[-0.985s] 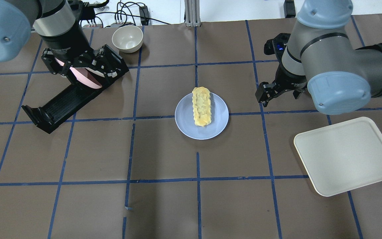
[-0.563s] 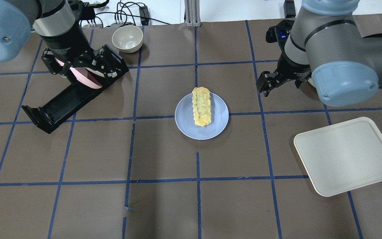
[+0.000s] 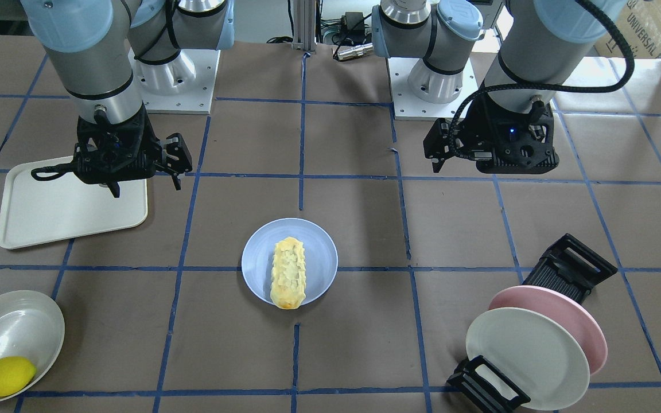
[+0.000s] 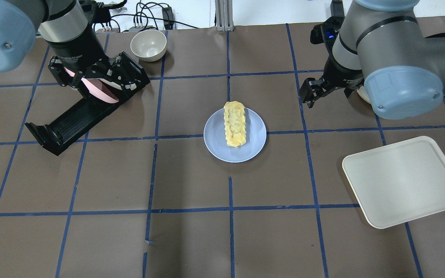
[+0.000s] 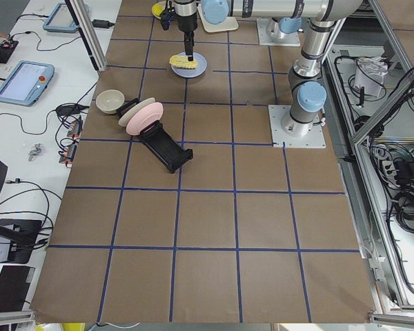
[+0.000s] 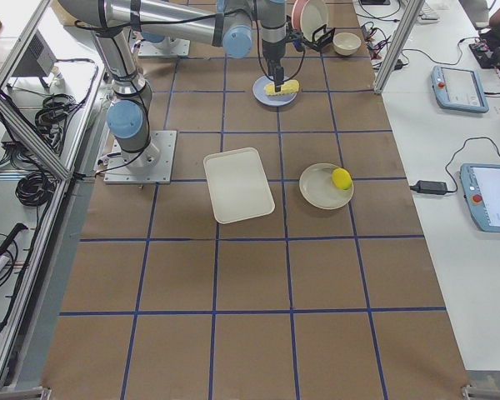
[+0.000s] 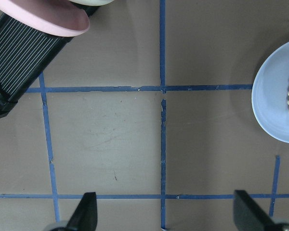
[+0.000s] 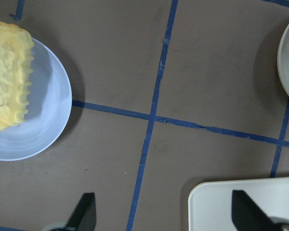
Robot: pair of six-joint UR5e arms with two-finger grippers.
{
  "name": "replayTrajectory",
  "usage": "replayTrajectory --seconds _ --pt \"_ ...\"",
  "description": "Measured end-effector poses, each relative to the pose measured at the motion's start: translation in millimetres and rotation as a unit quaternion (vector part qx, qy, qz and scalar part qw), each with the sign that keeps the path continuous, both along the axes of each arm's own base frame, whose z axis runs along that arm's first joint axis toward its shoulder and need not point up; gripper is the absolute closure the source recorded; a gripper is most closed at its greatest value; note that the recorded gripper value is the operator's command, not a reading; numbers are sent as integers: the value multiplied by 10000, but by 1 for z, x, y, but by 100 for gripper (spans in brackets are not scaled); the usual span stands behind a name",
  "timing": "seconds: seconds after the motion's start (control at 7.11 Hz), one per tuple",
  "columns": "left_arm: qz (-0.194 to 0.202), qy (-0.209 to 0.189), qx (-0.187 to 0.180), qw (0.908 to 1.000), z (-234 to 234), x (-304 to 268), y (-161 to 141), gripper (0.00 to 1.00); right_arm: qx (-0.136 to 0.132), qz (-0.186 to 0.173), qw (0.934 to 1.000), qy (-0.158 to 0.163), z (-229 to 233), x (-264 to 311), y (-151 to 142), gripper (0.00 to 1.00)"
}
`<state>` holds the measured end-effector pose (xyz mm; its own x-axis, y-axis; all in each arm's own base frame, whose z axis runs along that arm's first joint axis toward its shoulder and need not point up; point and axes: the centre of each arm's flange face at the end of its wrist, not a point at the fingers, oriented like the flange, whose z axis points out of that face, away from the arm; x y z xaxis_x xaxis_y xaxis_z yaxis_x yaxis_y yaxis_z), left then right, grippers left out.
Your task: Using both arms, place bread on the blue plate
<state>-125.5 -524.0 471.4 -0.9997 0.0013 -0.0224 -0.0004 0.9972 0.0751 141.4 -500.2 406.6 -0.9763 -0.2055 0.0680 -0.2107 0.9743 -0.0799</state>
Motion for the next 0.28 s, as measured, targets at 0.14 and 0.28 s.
replayTrajectory --seconds 0.14,0.28 --pt "0 2 -1 10000 0 0 0 0 15 -4 10000 0 -1 0 0 0" --pt "0 -4 -8 10000 1 0 1 0 27 -6 10000 0 -2 0 0 0"
